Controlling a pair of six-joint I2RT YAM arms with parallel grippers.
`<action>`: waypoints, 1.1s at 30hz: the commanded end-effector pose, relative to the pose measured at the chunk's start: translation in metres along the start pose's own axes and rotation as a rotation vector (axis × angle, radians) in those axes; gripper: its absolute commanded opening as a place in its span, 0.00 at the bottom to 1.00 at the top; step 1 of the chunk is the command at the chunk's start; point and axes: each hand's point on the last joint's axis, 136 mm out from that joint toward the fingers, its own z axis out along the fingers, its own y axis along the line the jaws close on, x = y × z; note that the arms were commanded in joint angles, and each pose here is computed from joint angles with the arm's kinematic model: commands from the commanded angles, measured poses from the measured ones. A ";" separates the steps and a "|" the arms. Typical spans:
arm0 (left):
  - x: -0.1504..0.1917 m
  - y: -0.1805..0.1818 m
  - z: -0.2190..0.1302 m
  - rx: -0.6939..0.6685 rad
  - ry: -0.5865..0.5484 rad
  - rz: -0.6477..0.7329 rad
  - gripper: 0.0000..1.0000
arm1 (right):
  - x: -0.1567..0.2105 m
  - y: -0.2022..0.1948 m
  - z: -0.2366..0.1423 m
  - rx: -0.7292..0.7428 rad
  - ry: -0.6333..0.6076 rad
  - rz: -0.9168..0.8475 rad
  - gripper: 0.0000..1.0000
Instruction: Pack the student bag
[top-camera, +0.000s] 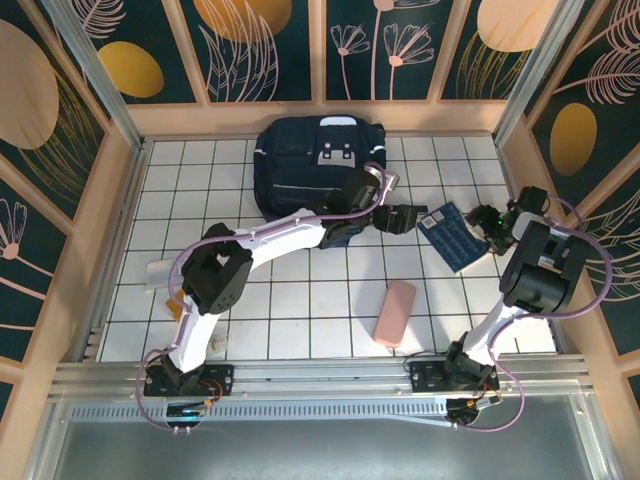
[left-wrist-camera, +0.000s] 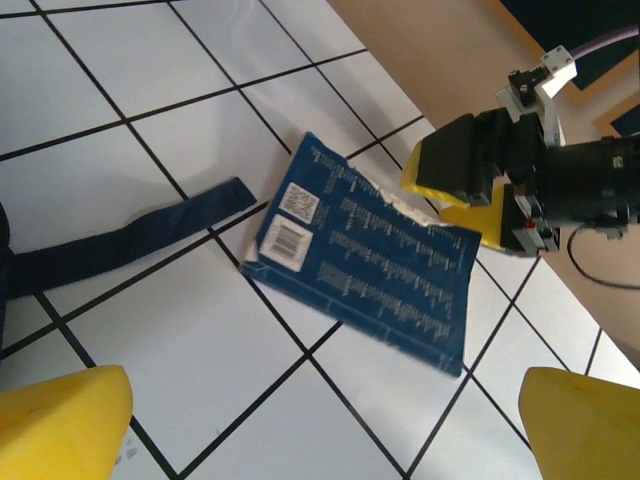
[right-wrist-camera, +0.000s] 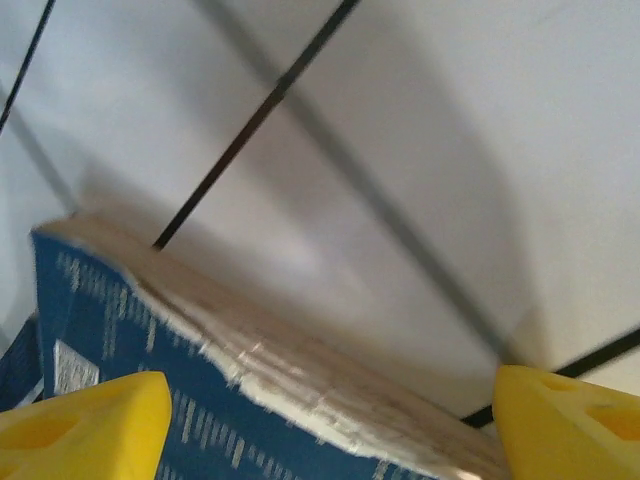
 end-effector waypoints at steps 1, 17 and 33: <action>0.002 0.013 0.014 -0.065 0.034 -0.028 0.97 | 0.072 0.060 -0.003 -0.160 0.201 -0.054 0.84; 0.055 0.073 0.035 -0.196 0.284 -0.166 0.65 | 0.127 0.082 -0.035 -0.272 0.248 -0.102 0.68; 0.110 0.100 0.038 -0.261 0.439 -0.297 0.71 | 0.157 0.064 -0.002 -0.176 0.340 -0.174 0.44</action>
